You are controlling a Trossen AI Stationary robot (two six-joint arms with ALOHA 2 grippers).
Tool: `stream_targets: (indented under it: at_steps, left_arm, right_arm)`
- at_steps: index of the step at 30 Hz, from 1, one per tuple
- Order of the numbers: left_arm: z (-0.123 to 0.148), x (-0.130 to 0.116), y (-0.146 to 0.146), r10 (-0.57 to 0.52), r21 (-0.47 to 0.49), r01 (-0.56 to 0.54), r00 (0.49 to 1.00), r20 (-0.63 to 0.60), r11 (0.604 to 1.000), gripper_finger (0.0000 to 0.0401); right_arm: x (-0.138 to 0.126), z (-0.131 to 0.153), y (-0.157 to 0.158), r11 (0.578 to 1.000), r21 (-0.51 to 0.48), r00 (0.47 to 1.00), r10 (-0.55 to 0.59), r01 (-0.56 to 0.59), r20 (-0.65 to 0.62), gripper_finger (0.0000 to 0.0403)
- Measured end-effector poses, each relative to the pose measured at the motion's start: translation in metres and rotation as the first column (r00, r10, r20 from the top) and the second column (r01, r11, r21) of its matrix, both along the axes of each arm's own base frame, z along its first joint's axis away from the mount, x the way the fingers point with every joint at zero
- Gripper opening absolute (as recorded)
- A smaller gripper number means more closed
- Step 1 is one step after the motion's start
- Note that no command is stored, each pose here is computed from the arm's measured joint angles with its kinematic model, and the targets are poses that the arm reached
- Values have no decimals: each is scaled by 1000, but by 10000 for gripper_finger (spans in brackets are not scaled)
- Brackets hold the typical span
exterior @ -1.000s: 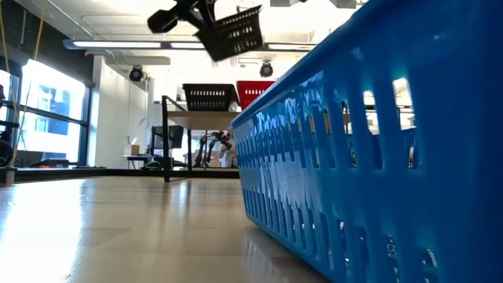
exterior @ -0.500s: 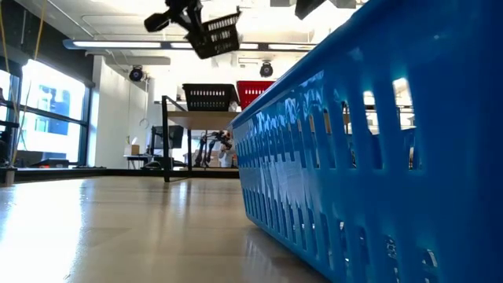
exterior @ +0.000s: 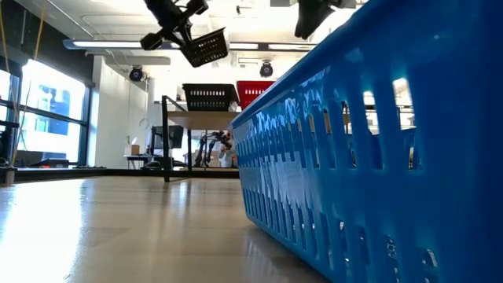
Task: Stack baskets on shelf by color
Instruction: Stack the black bin on top of the black bins on the shelf
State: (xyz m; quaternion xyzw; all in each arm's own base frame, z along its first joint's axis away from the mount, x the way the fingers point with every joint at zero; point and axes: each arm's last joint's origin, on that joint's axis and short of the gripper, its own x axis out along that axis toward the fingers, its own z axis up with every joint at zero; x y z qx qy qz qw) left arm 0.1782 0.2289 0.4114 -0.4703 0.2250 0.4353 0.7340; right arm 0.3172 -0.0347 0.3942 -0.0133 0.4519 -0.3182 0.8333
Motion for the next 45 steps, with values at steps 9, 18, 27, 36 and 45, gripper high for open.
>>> stream_targets:
  at_steps: [9,18,27,36,45]
  left_arm:
    - [-13,-3,16,-52,-71,52,999,8,996,0]
    - [-19,10,8,-34,-156,36,999,14,987,0]
    - [-22,14,6,45,-207,-44,999,-1,977,0]
    - [-41,25,20,48,-292,-48,999,-10,955,0]
    - [-50,27,28,43,-306,-50,999,-32,951,0]
  right_arm:
    - [-3,0,-21,994,25,994,-108,108,30,149]
    - [-5,-1,-32,994,47,995,-101,100,15,149]
    - [-6,-1,-37,997,22,997,-69,70,-20,149]
    - [-6,-1,-37,999,16,998,-50,50,-32,149]
    - [-6,-1,-37,999,11,999,-36,36,-41,149]
